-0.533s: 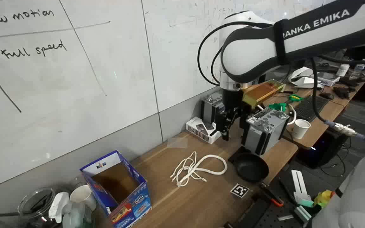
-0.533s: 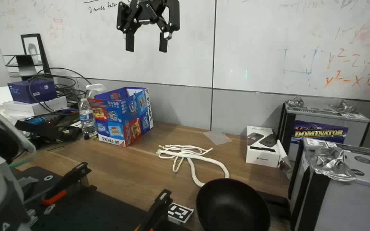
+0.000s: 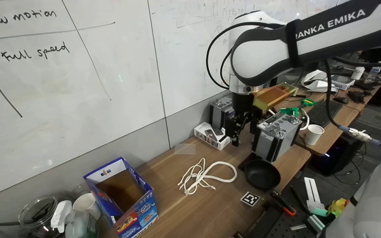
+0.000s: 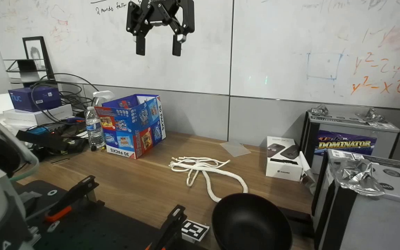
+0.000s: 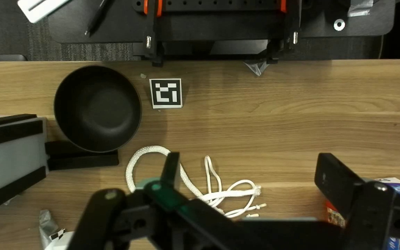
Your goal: Pick up the ropes from the table and put them in the box
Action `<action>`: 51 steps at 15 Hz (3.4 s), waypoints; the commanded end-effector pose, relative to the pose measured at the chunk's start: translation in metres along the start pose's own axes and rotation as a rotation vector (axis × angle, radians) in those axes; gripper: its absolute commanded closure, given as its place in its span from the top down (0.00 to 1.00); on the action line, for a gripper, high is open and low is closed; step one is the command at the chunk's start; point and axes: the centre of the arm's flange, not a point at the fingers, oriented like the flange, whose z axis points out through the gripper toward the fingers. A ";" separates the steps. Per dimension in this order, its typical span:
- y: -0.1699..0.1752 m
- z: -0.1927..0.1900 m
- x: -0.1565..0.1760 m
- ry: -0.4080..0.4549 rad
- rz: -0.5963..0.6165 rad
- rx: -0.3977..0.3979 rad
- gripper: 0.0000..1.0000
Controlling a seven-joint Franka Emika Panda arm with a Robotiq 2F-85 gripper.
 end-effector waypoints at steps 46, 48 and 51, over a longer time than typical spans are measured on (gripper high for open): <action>0.000 0.318 0.298 0.166 1.376 0.087 1.00; 0.002 0.326 0.302 0.157 1.365 0.090 1.00; 0.002 0.336 0.306 0.146 1.346 0.098 1.00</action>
